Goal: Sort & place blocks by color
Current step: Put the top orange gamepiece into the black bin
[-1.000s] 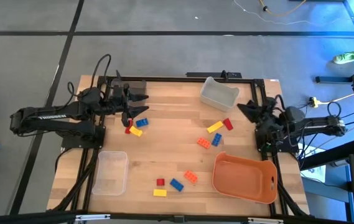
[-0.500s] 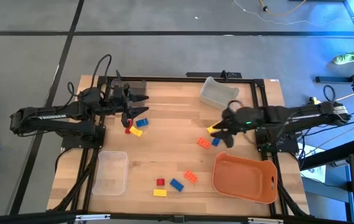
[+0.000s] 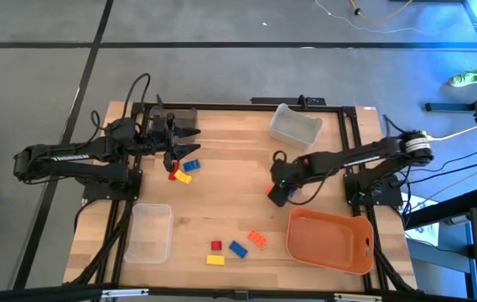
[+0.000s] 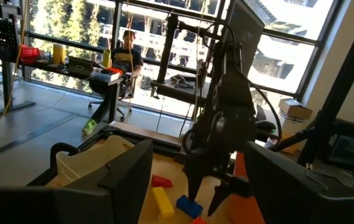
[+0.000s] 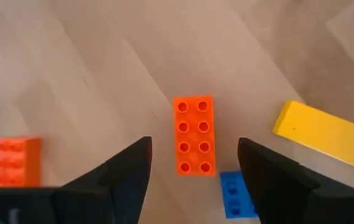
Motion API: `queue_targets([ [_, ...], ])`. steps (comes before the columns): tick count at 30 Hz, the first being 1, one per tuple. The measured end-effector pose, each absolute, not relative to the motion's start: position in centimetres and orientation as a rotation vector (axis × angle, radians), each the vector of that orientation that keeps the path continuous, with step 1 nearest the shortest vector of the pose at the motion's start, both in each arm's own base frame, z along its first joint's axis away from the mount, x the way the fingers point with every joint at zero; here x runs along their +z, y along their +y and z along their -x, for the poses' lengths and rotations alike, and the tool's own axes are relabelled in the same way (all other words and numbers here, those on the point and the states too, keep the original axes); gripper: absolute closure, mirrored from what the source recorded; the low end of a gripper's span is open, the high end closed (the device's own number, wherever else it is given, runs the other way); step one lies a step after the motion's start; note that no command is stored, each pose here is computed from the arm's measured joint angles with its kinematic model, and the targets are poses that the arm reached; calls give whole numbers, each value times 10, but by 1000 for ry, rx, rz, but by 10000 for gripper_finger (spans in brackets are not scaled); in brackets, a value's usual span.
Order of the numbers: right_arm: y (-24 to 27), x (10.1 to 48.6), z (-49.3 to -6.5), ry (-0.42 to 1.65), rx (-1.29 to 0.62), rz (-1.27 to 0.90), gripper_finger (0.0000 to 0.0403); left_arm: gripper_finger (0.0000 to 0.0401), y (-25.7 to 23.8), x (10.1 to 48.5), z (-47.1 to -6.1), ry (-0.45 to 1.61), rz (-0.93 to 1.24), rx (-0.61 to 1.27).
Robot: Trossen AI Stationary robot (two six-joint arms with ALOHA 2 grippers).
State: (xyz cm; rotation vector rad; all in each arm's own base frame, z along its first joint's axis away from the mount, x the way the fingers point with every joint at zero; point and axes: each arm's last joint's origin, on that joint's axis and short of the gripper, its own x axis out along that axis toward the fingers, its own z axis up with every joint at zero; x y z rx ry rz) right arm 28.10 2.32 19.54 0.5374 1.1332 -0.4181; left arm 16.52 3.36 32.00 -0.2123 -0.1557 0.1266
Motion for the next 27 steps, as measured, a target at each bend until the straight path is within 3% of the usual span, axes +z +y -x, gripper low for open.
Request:
queue_targets([
  [13, 25, 152, -296, 1287, -479, -500, 164, 157, 34, 320, -165, -157, 212, 134],
  [27, 25, 145, -297, 1327, -451, -486, 164, 157, 34, 320, -165, -157, 213, 135],
])
